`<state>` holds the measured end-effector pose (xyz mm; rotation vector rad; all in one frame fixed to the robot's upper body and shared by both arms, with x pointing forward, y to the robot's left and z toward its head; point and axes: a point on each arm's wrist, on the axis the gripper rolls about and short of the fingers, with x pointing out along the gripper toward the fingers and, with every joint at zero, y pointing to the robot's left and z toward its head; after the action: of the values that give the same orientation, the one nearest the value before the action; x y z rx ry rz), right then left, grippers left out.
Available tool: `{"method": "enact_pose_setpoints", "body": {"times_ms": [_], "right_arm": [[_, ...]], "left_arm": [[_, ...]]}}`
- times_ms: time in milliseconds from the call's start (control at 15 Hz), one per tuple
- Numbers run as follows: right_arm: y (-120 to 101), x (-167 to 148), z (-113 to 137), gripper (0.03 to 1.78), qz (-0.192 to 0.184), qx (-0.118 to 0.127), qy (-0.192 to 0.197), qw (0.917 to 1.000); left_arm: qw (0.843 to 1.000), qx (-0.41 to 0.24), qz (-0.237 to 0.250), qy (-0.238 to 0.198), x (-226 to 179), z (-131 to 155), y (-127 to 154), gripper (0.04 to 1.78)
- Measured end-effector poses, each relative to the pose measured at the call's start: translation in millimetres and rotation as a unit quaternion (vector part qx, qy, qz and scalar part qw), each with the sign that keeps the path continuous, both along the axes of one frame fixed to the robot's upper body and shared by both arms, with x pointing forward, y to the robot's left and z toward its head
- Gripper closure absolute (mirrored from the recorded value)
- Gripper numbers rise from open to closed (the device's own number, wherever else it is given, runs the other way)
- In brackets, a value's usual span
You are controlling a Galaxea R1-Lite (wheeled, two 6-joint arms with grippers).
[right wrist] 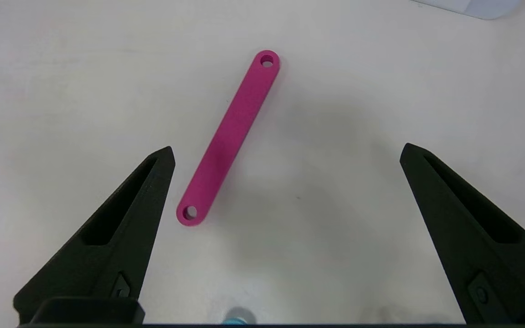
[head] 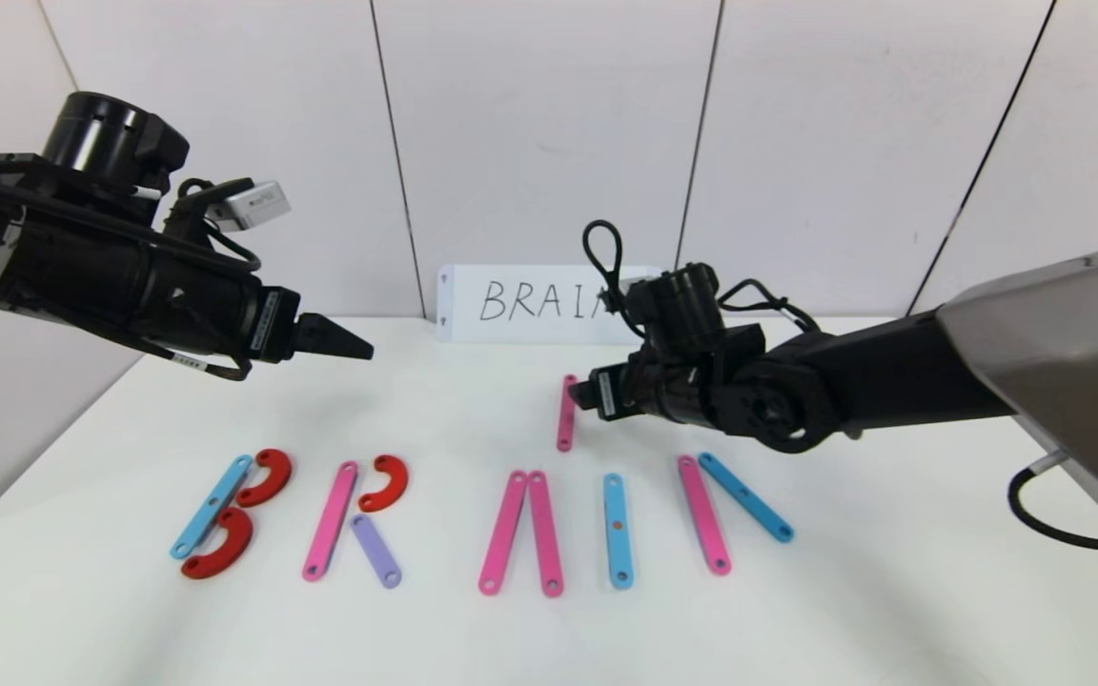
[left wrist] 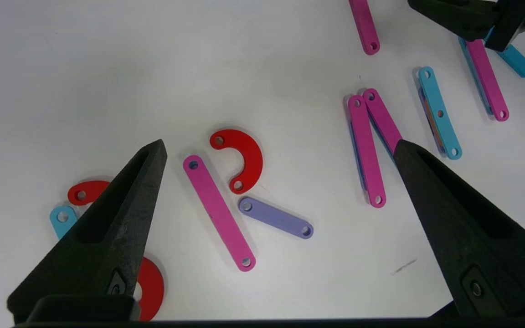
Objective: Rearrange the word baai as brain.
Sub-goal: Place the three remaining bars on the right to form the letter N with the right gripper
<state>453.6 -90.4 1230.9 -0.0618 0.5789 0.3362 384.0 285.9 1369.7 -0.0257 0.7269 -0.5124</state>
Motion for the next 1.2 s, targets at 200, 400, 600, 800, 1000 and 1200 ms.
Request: {"method": "enact_pose_setpoints", "body": {"times_ms": [200,400,600,800,1000,1200], "right_arm": [[19,7,-12,0.08,0.008,-0.002,0.001,1.0000],[30,15,-23,0.08,0.011,0.000,0.002,0.9999],[35,21,-35,0.08,0.011,-0.002,0.006,0.9999],[39,25,-43,0.08,0.010,-0.003,0.010,0.9999],[41,27,-50,0.08,0.011,-0.006,0.013,0.9998],[41,28,-55,0.09,0.011,-0.008,0.017,0.9998]], "left_arm": [[1.000,0.000,0.000,0.000,0,0,0,0.08],[1.000,0.000,0.000,-0.001,0,0,0,0.08],[1.000,-0.001,-0.001,-0.001,0,0,0,0.08],[1.000,0.000,-0.001,0.000,0,0,0,0.08],[1.000,0.000,0.000,0.000,0,0,0,0.08],[1.000,-0.001,-0.001,0.000,0,0,0,0.08]]}}
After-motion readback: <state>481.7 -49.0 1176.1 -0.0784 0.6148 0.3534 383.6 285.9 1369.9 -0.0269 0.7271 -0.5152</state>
